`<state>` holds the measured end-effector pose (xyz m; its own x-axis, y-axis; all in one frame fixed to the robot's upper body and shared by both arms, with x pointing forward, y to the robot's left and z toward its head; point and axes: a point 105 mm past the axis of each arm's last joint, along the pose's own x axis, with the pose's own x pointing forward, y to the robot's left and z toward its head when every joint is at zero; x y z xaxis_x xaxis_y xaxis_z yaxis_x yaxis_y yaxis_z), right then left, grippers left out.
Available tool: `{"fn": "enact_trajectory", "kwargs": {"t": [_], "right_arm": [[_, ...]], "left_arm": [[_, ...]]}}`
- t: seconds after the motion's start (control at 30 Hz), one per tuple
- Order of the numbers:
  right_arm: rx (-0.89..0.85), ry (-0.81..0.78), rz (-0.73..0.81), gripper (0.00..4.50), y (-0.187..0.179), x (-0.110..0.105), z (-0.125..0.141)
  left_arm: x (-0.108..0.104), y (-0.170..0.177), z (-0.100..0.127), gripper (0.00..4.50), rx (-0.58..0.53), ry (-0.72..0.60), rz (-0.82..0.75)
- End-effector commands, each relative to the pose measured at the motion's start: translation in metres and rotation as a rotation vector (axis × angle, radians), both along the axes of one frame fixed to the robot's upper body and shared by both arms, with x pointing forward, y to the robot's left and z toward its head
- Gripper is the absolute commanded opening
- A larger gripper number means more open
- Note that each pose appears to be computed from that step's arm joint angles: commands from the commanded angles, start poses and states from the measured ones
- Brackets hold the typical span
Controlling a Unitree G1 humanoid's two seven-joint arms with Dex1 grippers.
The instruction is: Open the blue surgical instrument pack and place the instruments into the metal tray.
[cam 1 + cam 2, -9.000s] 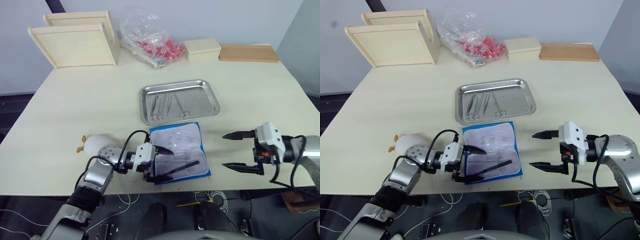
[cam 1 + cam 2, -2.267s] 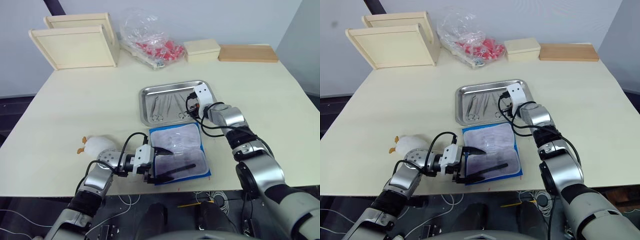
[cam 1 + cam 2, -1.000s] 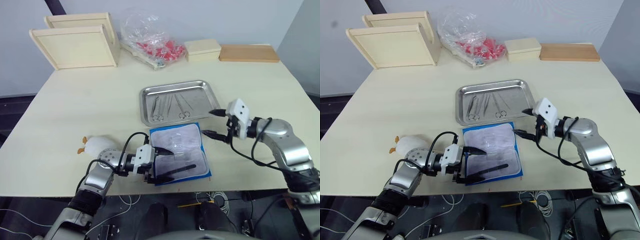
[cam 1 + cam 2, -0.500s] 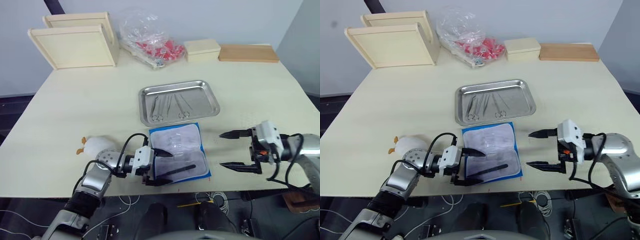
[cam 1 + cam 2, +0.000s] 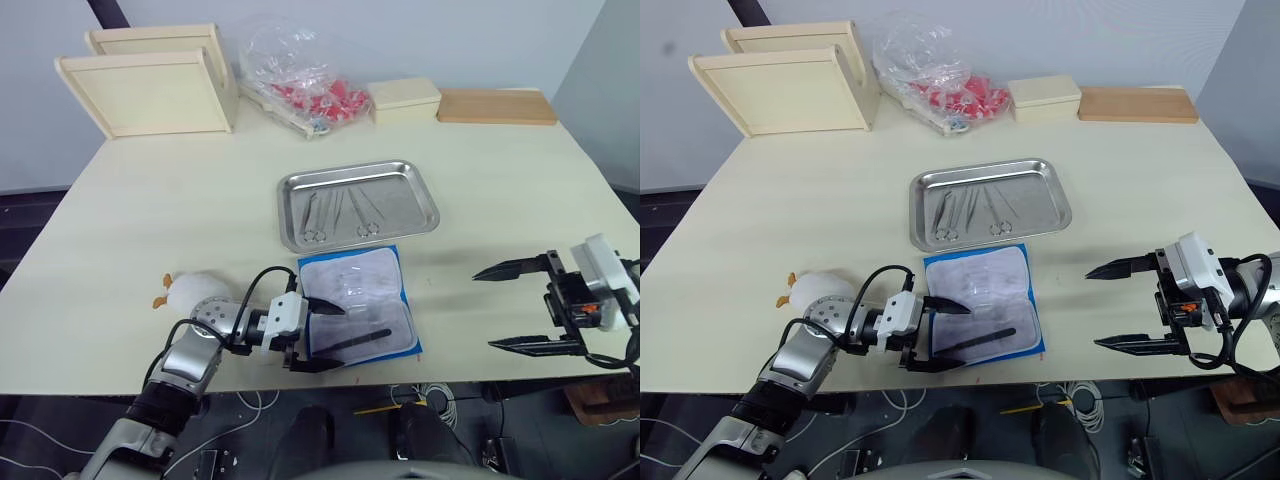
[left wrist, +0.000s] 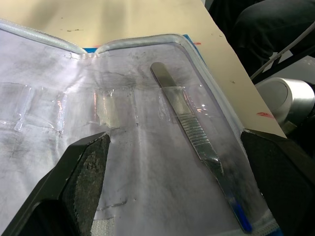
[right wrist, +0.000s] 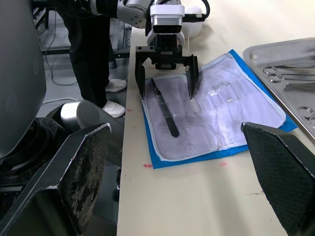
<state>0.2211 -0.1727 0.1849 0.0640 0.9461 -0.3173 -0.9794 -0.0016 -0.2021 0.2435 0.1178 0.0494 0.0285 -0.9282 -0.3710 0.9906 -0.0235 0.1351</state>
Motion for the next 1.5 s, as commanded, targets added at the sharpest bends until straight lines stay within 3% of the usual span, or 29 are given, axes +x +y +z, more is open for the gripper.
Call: {"fn": "enact_trajectory", "kwargs": {"t": [0.03,0.33,0.67,1.37,1.47,1.5], "right_arm": [[-0.007,-0.063,-0.007,4.47,0.008,0.005,0.001],[-0.072,-0.12,-0.06,4.47,0.045,0.027,-0.027],[-0.137,-0.062,-0.031,4.47,0.083,0.03,-0.069],[-0.282,0.007,-0.013,4.47,0.105,0.042,-0.119],[-0.308,0.034,0.007,3.66,0.105,0.038,-0.126],[-0.31,0.037,0.008,3.2,0.105,0.037,-0.127]], "left_arm": [[-0.017,0.012,-0.03,4.5,0.095,0.142,0.004],[-0.017,0.012,-0.028,4.5,0.096,0.145,0.009],[-0.016,0.011,-0.027,4.5,0.094,0.143,0.016],[-0.013,0.011,-0.026,4.5,0.095,0.141,0.023],[-0.013,0.011,-0.026,4.5,0.094,0.14,0.026],[-0.013,0.01,-0.026,4.5,0.094,0.14,0.027]]}}
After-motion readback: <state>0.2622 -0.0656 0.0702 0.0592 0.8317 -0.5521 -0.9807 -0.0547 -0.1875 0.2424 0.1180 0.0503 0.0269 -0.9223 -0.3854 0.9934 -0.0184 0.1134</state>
